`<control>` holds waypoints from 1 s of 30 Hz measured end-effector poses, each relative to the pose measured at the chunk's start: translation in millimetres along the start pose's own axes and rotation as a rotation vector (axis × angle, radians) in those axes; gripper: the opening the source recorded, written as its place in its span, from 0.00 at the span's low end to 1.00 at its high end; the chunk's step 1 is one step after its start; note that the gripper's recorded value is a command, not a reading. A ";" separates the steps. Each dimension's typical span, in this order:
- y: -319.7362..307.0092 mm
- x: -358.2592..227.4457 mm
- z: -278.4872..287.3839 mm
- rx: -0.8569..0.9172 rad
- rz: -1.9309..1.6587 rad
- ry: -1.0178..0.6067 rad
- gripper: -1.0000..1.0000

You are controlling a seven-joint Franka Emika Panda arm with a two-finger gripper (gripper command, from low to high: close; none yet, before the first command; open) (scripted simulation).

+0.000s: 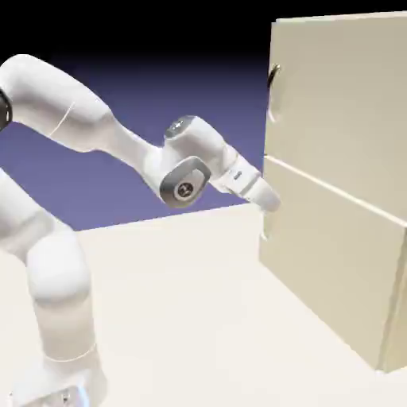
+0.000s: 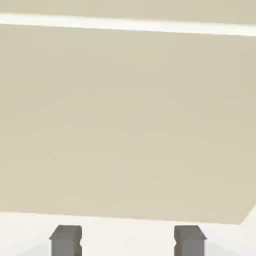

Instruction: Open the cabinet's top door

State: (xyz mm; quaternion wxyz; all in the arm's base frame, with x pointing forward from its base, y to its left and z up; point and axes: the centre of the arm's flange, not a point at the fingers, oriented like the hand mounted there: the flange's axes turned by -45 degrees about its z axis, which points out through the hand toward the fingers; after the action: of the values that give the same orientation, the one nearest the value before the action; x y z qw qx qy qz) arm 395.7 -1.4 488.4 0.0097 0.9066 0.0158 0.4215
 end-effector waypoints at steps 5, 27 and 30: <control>8.9 44.7 -30.2 -0.030 0.022 0.133 0.50; -30.3 160.7 -145.2 -0.139 0.048 0.622 0.50; -44.8 167.9 -151.4 -0.147 0.047 0.669 0.50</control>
State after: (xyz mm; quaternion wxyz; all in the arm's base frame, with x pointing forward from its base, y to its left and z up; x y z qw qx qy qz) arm 387.2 50.2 712.9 0.0594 0.7153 -0.0331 0.6955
